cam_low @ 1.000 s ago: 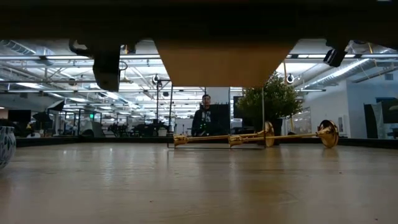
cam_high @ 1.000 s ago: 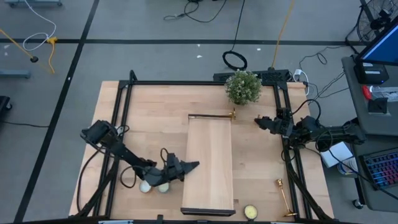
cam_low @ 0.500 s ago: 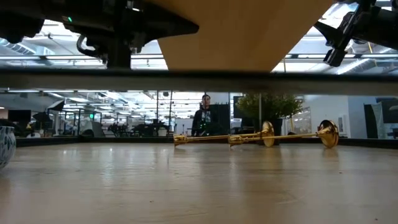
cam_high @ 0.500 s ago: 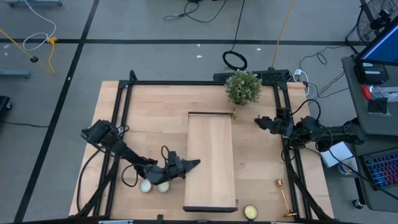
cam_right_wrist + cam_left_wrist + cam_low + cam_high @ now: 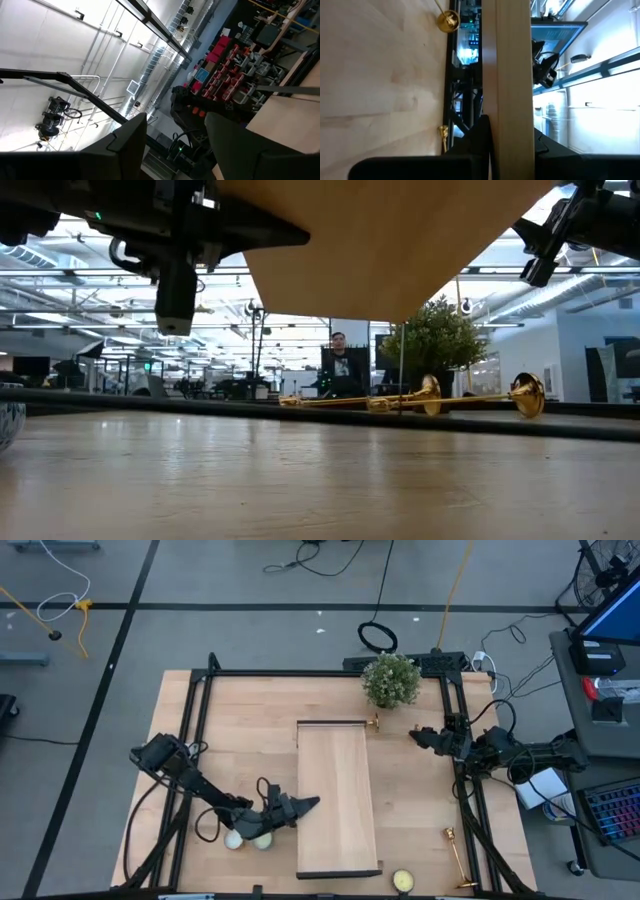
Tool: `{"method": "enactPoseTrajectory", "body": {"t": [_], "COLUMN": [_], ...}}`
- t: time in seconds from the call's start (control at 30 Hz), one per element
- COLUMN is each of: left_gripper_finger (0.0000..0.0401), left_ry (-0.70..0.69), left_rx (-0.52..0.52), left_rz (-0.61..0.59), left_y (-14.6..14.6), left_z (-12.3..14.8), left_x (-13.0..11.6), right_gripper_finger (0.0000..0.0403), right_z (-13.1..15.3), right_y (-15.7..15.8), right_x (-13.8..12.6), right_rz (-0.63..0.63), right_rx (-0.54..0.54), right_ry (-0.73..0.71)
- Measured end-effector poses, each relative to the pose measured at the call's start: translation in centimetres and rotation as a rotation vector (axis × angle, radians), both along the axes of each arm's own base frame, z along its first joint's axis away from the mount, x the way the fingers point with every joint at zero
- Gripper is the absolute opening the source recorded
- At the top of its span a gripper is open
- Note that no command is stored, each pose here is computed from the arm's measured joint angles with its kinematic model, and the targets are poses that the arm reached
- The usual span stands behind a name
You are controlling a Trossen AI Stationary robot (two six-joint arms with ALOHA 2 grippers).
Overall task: Pick & Place candle stick holders
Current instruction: Prepare the shelf
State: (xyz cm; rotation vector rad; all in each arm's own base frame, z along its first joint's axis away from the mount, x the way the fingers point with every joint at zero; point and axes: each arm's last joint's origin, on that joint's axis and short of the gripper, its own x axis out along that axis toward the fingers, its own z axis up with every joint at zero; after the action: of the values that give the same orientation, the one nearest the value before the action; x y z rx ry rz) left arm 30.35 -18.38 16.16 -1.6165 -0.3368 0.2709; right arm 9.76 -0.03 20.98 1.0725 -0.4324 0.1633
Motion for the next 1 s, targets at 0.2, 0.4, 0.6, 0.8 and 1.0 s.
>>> {"method": "enactPoseTrajectory", "body": {"t": [0.2,0.4,0.6,0.8,1.0], "left_gripper_finger": [0.0050,0.0050,0.0068,0.0076,0.0079], "left_ry": [0.012,0.026,0.025,0.024,0.026], "left_rx": [0.007,0.015,-0.004,-0.010,-0.008], "left_rz": [-0.015,-0.021,-0.029,-0.028,-0.024], "left_y": [-0.17,-0.16,-0.18,-0.18,-0.18], "left_z": [-0.13,-0.28,-0.37,-0.38,-0.40], "left_x": [-0.07,-0.04,-0.03,-0.03,-0.04], "right_gripper_finger": [0.0203,0.0203,0.0203,0.0203,0.0203], "right_z": [0.01,0.01,0.01,0.01,0.01], "right_y": [0.00,0.00,0.00,0.00,0.00], "right_x": [-0.01,-0.01,-0.01,-0.01,-0.01], "right_rz": [0.008,0.008,0.008,0.008,0.009], "right_rx": [0.017,0.017,0.017,0.017,0.017], "right_ry": [-0.003,-0.003,-0.003,-0.003,-0.002]}}
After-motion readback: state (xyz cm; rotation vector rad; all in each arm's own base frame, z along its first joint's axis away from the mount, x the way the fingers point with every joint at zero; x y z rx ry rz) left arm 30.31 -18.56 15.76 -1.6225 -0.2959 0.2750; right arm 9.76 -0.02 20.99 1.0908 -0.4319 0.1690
